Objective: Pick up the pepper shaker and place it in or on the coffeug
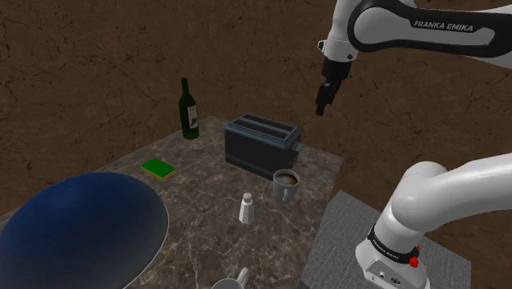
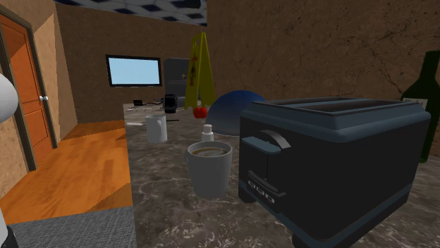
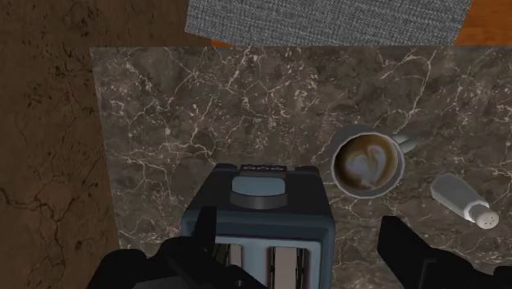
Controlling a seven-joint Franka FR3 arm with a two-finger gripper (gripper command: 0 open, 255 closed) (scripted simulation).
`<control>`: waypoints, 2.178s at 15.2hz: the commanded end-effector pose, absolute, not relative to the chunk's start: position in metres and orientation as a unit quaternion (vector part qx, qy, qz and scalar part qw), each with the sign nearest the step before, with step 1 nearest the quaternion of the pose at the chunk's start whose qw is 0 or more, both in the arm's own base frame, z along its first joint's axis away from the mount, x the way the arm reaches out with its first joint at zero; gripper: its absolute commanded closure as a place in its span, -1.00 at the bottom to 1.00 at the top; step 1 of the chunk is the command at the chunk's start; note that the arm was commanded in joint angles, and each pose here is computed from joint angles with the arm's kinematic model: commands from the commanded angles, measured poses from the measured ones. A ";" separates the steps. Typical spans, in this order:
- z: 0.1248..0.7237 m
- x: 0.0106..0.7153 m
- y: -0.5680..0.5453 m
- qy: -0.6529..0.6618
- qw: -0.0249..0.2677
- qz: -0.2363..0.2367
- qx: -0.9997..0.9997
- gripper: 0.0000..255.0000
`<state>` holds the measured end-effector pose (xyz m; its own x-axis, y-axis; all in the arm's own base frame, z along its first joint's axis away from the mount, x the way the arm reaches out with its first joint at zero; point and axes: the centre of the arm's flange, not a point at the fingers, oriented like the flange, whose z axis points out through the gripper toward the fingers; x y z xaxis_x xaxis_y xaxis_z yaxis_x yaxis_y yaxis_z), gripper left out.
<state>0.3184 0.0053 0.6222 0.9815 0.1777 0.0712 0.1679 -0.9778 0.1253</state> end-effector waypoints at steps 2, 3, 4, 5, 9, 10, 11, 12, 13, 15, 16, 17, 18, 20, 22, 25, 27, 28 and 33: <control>0.614 0.321 0.015 0.089 0.059 0.041 0.993 -1.00; 0.606 0.324 0.026 0.091 0.059 0.040 0.993 -1.00; 0.598 0.326 0.036 0.093 0.059 0.040 0.993 -1.00; 0.590 0.329 0.046 0.096 0.059 0.040 0.993 -1.00; 0.559 0.339 0.087 0.104 0.058 0.038 0.992 -1.00; 0.551 0.341 0.097 0.106 0.058 0.038 0.992 -1.00; 0.543 0.343 0.107 0.109 0.058 0.038 0.992 -1.00; 0.535 0.346 0.117 0.111 0.057 0.037 0.991 -1.00; 0.527 0.348 0.128 0.113 0.057 0.037 0.991 -1.00; 0.511 0.352 0.148 0.117 0.057 0.036 0.991 -1.00; 0.503 0.354 0.158 0.119 0.057 0.036 0.991 -1.00; 0.495 0.356 0.169 0.121 0.056 0.035 0.990 -1.00; 0.487 0.358 0.179 0.124 0.056 0.035 0.990 -1.00; 0.471 0.361 0.200 0.128 0.056 0.034 0.990 -1.00; 0.456 0.365 0.220 0.132 0.055 0.034 0.989 -1.00; 0.432 0.370 0.251 0.139 0.055 0.033 0.988 -1.00; 0.416 0.373 0.272 0.143 0.054 0.032 0.988 -1.00; 0.408 0.374 0.283 0.145 0.054 0.032 0.987 -1.00; 0.379 0.377 0.299 0.149 0.054 0.031 0.987 -1.00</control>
<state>0.3772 0.2990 0.3847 0.9539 0.2968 0.0446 0.2902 -0.9499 0.1163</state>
